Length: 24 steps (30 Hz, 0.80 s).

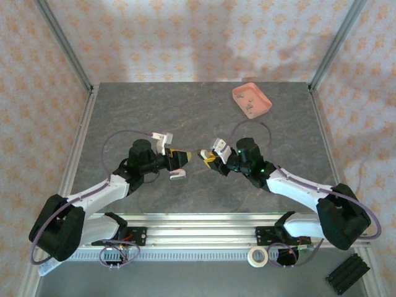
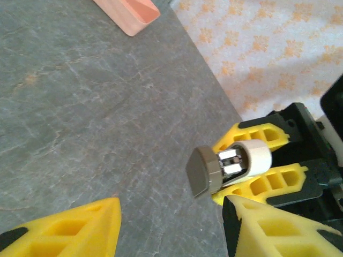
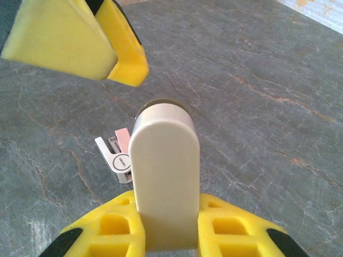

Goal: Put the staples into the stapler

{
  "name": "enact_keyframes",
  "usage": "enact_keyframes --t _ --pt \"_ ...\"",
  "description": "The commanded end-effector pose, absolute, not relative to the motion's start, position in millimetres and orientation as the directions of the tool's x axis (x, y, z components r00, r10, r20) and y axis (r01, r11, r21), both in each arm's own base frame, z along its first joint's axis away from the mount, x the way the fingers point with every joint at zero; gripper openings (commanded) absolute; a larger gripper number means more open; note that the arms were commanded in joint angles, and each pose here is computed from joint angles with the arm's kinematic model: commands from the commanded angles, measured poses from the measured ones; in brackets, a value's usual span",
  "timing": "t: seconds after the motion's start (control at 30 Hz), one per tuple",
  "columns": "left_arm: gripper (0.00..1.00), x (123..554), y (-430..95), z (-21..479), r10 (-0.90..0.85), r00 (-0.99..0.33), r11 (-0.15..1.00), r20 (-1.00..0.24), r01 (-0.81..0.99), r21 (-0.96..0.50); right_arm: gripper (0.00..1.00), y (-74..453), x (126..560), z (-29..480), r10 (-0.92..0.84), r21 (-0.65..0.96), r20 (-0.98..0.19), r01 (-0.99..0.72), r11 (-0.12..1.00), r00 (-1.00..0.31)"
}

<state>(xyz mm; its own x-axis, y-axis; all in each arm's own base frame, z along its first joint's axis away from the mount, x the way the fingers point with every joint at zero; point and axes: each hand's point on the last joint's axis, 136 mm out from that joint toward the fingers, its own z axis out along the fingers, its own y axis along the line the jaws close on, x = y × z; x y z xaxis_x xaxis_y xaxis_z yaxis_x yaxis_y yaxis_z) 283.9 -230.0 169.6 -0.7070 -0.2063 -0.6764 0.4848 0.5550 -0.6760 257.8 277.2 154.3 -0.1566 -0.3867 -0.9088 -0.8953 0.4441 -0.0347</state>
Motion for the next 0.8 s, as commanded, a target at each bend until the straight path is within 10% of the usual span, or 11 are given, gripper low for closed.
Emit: enact_keyframes --t 0.0,0.77 --pt "0.53 285 -249 201 -0.209 -0.679 0.473 -0.704 0.559 -0.681 0.07 285 258 166 -0.352 -0.043 -0.928 -0.905 0.423 -0.120" --pt "0.47 292 -255 160 -0.120 -0.708 0.580 -0.696 0.519 -0.628 0.06 286 249 194 -0.279 -0.067 -0.959 -0.914 0.400 -0.051"
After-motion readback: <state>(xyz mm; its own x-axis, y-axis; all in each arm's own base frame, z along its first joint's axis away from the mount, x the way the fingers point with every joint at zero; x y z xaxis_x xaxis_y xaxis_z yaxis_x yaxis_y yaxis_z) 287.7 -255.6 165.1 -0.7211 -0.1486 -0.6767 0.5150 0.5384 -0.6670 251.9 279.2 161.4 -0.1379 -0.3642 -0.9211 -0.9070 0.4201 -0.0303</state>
